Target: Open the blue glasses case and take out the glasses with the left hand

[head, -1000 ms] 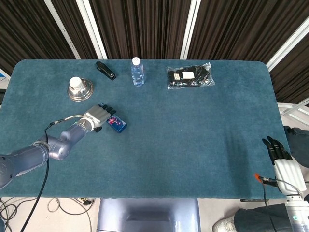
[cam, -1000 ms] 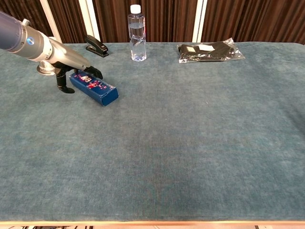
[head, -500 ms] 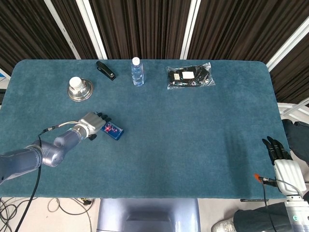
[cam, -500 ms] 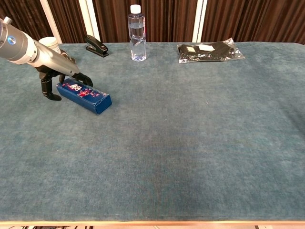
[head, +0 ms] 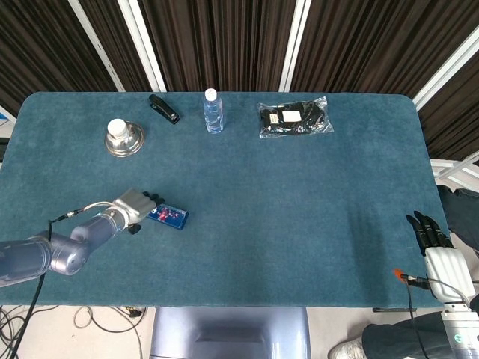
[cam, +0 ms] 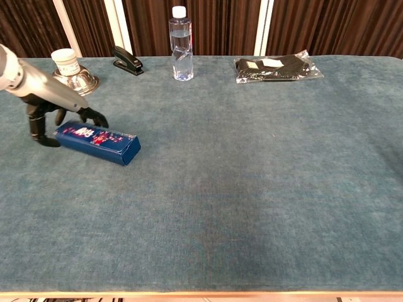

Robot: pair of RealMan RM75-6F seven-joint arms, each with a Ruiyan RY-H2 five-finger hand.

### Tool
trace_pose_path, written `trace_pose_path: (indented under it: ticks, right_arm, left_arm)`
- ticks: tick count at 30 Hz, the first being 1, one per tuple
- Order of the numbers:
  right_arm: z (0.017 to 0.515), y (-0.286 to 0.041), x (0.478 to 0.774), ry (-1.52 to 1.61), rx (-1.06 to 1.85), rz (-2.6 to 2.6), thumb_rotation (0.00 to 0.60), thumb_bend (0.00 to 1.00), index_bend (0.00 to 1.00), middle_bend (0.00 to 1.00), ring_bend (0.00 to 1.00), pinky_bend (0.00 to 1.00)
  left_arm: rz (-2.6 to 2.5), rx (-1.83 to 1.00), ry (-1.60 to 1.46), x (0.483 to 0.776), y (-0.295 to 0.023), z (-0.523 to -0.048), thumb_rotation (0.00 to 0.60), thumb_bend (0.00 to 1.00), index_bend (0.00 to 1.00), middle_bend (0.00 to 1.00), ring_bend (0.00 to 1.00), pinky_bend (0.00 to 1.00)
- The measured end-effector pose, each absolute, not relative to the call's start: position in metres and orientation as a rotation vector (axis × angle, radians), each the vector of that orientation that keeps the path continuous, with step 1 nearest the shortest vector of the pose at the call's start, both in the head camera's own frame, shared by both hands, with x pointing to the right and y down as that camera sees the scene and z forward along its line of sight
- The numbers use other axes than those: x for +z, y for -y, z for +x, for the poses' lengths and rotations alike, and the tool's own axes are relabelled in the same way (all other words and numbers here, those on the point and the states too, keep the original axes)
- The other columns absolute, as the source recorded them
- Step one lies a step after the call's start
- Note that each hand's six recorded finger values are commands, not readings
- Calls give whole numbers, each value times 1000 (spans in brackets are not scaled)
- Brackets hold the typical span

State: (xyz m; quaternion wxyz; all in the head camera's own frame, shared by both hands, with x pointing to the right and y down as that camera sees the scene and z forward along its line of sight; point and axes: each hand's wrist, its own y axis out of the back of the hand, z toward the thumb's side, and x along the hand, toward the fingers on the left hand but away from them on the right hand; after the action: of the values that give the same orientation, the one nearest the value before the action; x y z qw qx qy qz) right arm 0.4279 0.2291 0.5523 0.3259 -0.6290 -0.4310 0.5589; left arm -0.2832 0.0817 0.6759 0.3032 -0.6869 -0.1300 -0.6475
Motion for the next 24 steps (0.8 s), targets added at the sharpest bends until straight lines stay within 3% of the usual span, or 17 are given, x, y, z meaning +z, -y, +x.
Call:
trace_pose_path:
  ticks: [8, 17, 19, 24]
  right_arm:
    - [427, -229, 552, 1130, 1463, -1646, 600, 27, 0, 0, 0, 225]
    - [428, -229, 552, 1136, 1462, -1648, 600, 27, 0, 0, 0, 225]
    - [428, -229, 552, 1137, 1462, -1649, 600, 27, 0, 0, 0, 225]
    - [427, -229, 552, 1135, 1461, -1650, 600, 27, 0, 0, 0, 225]
  left_arm:
    - [-1830, -1736, 372, 655, -94, -295, 600, 425, 0, 28, 98, 283]
    - [-1845, -1751, 363, 652, -99, -303, 600, 422, 0, 26, 98, 282]
    - [-1844, -1753, 352, 652, -98, -305, 600, 377, 0, 25, 98, 274]
    - [-1838, -1724, 229, 650, -88, -303, 600, 150, 0, 30, 97, 248]
